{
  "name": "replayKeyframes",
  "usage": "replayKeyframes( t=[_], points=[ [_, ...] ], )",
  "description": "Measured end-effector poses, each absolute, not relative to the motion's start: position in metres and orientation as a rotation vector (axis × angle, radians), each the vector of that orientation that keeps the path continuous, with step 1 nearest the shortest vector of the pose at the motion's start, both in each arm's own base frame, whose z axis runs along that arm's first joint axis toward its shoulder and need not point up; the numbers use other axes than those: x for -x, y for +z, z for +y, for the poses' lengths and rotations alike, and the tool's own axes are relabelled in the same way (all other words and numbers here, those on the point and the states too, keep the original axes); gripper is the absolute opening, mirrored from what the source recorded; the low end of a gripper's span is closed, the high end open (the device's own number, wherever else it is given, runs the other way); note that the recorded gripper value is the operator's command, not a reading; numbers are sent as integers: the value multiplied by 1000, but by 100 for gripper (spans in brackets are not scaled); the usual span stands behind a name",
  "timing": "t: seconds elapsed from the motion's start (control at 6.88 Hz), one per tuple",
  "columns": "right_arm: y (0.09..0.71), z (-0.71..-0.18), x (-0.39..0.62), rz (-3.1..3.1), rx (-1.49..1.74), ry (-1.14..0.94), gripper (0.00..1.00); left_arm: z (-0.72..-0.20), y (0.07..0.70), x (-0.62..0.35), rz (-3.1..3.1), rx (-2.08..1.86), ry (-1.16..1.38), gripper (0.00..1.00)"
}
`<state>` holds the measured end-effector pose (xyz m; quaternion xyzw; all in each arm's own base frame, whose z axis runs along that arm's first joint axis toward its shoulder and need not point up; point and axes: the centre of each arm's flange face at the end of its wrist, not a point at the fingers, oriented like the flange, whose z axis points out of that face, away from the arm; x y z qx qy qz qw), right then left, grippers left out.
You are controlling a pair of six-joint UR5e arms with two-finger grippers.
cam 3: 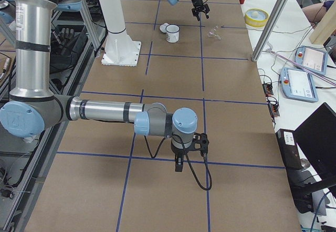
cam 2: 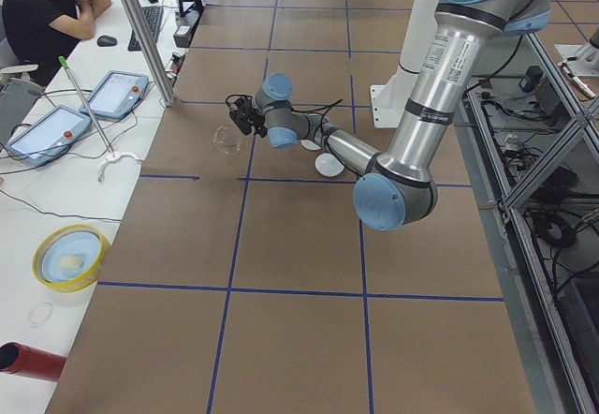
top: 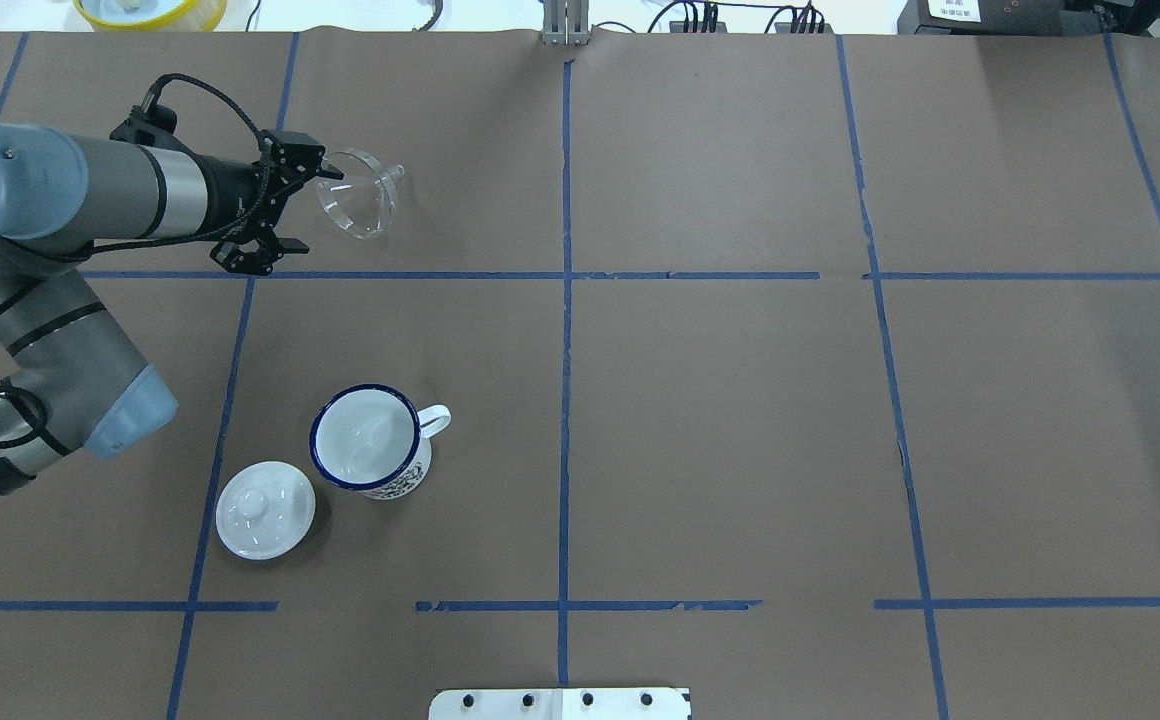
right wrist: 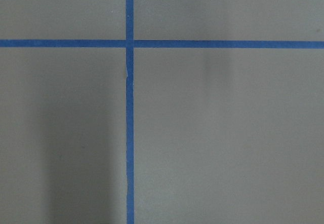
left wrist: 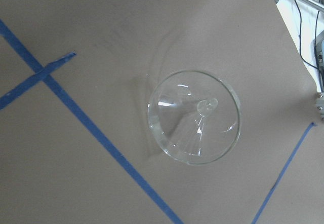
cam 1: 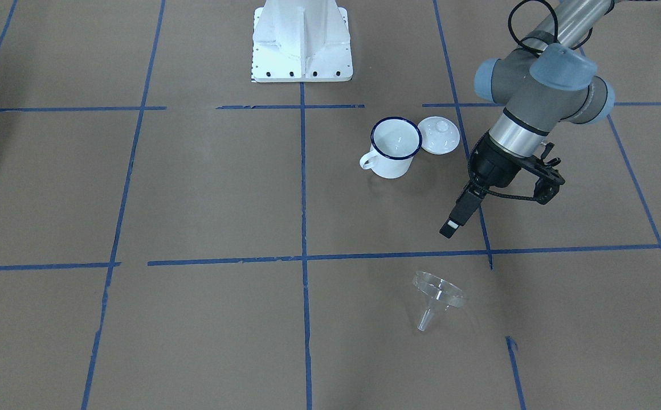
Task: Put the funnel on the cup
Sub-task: 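Move the left gripper to the clear glass funnel, then grasp the glass funnel rim with the left gripper and lift it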
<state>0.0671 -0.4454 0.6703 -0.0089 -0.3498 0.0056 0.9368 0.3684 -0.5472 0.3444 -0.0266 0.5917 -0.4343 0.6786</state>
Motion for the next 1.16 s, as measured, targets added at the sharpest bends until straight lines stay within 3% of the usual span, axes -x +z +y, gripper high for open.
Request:
replayKeyframes(
  t=[0.58,1.16],
  points=[
    [670,-445,-67,-715,18,11,100,-598,359,-394,1310,-62,-1120,97],
    [670,-445,-67,-715,18,12,100,-619,371,-405,1387,-94,-1212,88]
  ],
)
